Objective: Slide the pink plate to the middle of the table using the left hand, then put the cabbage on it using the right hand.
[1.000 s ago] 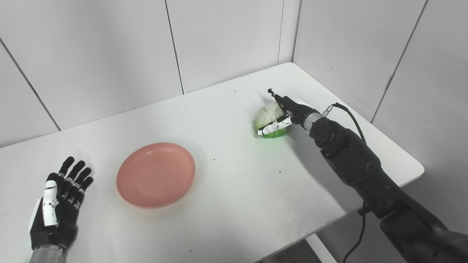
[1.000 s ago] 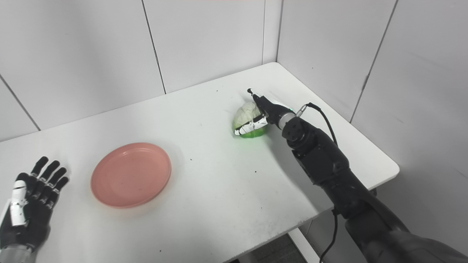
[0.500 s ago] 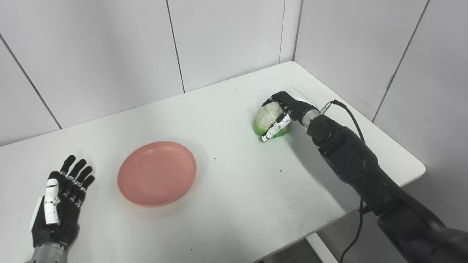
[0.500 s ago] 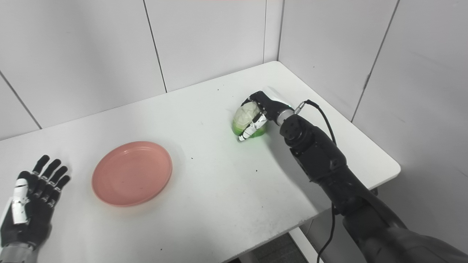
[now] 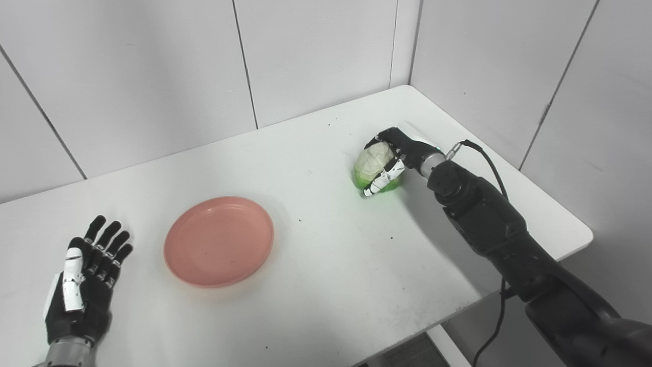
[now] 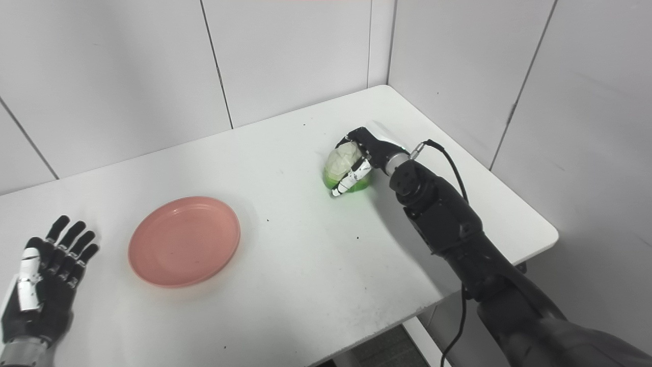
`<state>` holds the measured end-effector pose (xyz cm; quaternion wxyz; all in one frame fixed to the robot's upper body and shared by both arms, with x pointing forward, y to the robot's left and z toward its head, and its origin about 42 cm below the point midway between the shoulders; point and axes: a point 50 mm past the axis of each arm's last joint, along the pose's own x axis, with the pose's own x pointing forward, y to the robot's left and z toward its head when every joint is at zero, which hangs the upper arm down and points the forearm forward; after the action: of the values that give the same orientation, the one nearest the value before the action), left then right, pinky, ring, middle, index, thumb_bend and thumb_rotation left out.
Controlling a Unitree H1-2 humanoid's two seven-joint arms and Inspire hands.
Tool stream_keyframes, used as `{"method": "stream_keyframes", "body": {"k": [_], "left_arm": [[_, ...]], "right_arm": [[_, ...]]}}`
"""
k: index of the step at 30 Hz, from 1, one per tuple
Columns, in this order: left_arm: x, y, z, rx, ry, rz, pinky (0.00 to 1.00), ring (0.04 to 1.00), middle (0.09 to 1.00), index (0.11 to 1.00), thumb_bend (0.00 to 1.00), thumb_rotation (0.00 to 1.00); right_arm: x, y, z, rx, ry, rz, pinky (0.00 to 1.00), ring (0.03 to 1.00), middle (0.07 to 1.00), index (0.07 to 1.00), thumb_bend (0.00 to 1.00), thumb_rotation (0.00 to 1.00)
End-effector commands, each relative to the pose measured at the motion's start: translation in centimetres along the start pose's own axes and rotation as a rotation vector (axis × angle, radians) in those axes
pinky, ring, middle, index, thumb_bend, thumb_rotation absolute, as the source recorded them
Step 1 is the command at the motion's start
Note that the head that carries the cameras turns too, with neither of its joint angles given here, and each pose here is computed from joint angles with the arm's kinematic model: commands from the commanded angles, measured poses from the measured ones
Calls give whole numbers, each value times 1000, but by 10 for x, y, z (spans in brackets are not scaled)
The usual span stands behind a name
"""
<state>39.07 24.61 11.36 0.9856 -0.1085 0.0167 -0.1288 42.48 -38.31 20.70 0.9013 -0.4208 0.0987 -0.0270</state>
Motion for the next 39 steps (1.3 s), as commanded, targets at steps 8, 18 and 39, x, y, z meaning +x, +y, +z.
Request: {"method": "stream_keyframes", "body": {"k": [8,18,39], "left_arm": [[-6,-12,-24,-12,106,36,907,898,905,906,458,1000],[-2,-43,-29,-3,129,58,887,891,897,894,459,1000],[17,-108,-38,15,122,61,902,908,914,920,421,1000]], "right_arm": [[-13,-45,40,12,-152,-128,397,416,503,505,518,0],[-30,-63,119,-4,-356,-118,401,424,497,501,519,0],[-12,47,232,11,-659,180,388,414,501,513,516,0]]}}
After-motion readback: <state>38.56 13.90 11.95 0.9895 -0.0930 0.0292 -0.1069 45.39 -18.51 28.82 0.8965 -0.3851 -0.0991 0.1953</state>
